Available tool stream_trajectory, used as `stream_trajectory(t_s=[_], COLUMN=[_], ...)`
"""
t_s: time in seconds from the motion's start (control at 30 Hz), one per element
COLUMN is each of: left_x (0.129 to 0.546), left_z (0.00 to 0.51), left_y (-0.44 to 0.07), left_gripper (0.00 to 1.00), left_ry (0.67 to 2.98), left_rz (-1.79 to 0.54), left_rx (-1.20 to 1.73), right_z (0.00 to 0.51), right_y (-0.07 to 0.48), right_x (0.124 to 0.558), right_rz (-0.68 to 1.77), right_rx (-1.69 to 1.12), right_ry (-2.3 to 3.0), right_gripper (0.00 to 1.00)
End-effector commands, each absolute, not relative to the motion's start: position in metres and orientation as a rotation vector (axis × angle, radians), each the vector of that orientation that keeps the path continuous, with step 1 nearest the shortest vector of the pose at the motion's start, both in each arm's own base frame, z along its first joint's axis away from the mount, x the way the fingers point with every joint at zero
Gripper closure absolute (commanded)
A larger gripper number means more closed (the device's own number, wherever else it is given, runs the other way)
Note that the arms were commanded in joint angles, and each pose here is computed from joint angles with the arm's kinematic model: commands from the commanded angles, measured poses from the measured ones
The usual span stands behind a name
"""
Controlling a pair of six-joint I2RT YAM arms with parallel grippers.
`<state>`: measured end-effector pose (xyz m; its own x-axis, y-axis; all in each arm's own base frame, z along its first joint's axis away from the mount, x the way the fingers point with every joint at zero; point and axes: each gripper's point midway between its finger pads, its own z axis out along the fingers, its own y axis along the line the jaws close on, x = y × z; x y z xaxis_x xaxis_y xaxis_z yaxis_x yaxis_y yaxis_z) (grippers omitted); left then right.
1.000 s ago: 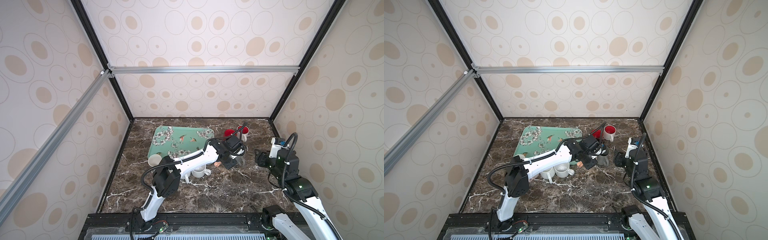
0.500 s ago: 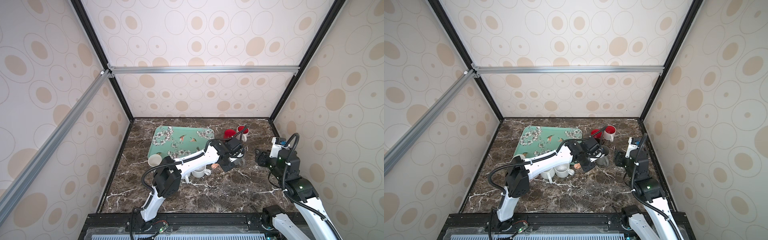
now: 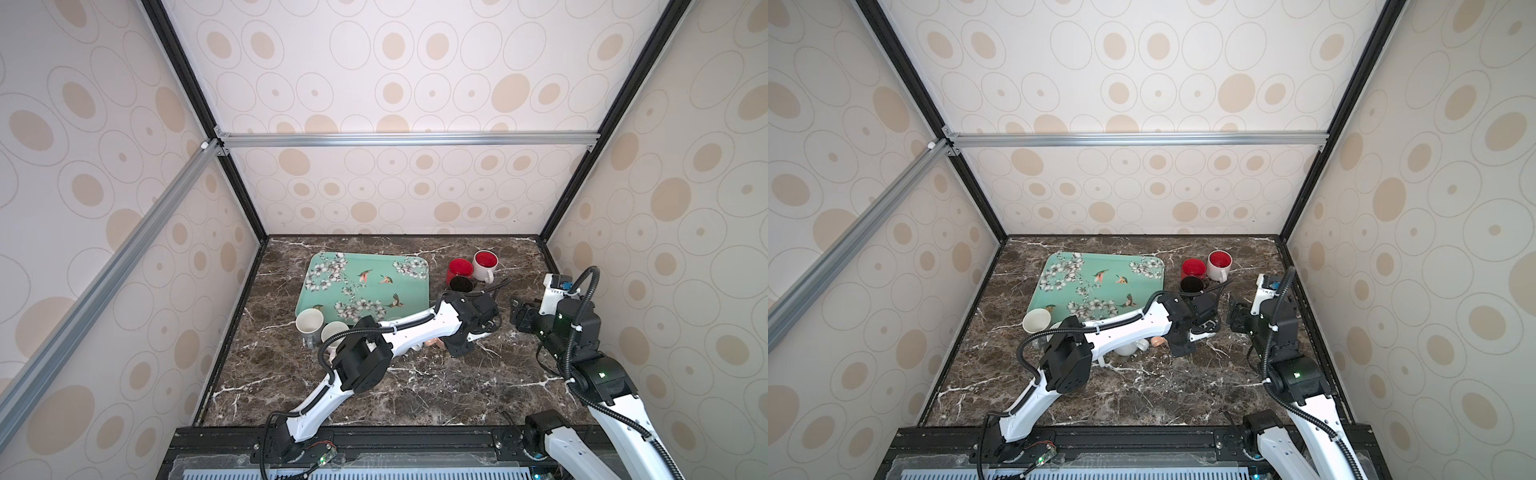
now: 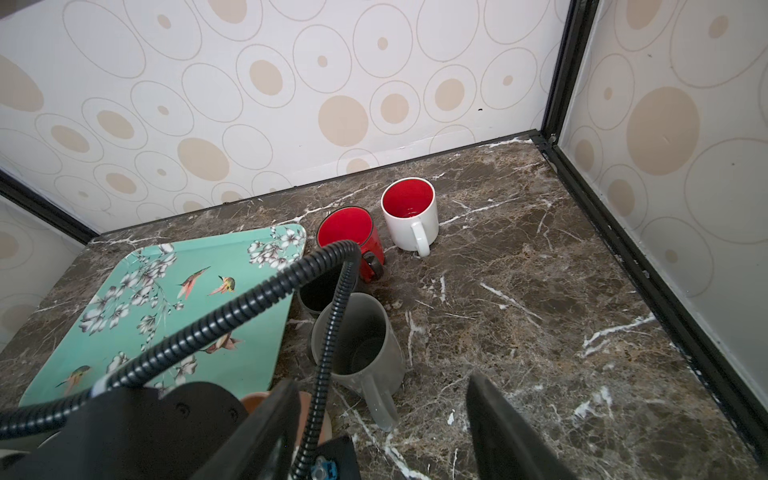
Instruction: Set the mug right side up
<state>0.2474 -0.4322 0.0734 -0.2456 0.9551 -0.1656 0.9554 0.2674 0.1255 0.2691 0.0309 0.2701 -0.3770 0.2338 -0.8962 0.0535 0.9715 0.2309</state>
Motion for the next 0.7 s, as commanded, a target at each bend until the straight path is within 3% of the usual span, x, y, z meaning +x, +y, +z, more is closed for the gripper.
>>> stream_trajectory(t_s=[0.0, 0.57, 0.67], left_x=[0.255, 0.255, 0.256], left_z=[0.111, 0.099, 0.098], left_y=[-0.433, -0.411, -0.405], left_gripper=[1.00, 0.88, 0.73], left_ry=[2.204, 2.202, 2.201], left_rz=[0.045, 0.121, 0.156], left_rx=[1.817, 1.898, 1.899], right_z=[0.274, 0.271, 0.270], right_y=[0.030, 0.031, 0.032], right_x=[0.271, 0.271, 0.271], right_rz=[0.183, 0.191, 0.193], right_rx=[0.194, 0.193, 0.193], right_ry=[1.938, 1.948, 1.950], right_gripper=[0.33, 0.33, 0.33])
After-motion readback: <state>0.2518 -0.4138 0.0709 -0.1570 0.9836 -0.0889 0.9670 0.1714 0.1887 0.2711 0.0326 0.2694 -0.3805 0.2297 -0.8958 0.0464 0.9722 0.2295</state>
